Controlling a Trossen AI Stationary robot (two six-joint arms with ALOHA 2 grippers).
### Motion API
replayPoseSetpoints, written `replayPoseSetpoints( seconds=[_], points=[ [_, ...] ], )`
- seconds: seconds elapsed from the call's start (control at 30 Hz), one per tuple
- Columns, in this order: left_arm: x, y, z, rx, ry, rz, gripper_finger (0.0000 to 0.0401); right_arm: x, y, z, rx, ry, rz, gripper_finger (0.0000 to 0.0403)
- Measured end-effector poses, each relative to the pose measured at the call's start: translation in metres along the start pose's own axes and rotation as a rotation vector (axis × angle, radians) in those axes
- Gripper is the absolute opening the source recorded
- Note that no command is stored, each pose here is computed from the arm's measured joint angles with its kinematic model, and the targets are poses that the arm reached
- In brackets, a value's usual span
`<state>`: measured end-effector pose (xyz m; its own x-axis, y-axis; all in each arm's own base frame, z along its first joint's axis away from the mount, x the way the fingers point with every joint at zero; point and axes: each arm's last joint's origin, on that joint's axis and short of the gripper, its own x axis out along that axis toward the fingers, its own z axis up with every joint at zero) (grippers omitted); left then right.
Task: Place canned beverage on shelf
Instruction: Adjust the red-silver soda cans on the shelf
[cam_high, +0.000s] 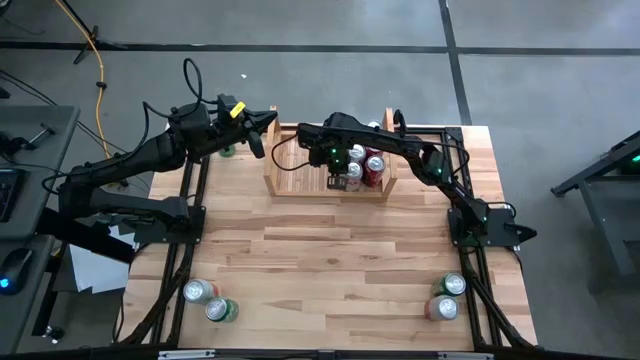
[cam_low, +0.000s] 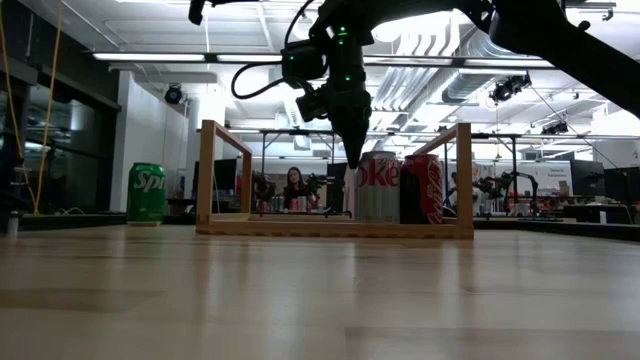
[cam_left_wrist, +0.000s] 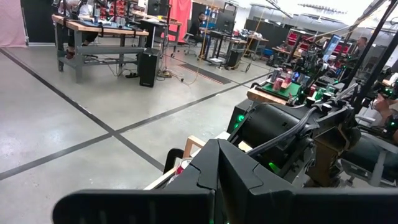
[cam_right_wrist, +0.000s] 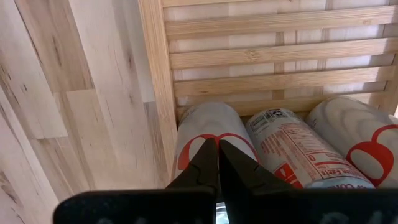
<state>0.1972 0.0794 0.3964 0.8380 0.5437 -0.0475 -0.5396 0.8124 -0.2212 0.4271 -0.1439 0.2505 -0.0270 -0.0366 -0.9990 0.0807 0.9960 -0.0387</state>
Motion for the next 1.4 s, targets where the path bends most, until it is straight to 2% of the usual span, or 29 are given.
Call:
replayPoseSetpoints(
  seconds=[0.2,0.37,0.57,0.63,1.0,1.1,1.4],
  points=[
    [0.0,0.0,0.0,0.0,0.0,0.0,0.0,0.0,0.0,0.0,0.007,-0.004,0.007,0.0],
    [0.0,0.0,0.0,0.001,0.0,0.001,0.0,0.0,0.003,0.006,0.02,-0.087,0.133,0.0],
    [0.0,0.0,0.0,0.001,0.0,0.001,0.0,0.024,0.005,0.01,0.02,-0.039,0.138,0.0],
    [0.0,0.0,0.0,0.001,0.0,0.001,0.0,0.033,0.004,0.01,0.027,-0.02,0.103,0.0],
    [0.013,-0.001,-0.008,0.0,0.036,0.01,0.0,0.054,0.002,0.021,0.016,-0.096,0.065,0.0],
    [0.017,-0.001,-0.011,-0.009,0.046,0.011,0.0,0.056,0.0,0.021,0.014,-0.072,0.034,0.0],
    [0.021,-0.002,-0.014,-0.013,0.062,0.013,0.0,0.073,-0.003,0.011,-0.013,0.085,0.05,0.0]
  ],
)
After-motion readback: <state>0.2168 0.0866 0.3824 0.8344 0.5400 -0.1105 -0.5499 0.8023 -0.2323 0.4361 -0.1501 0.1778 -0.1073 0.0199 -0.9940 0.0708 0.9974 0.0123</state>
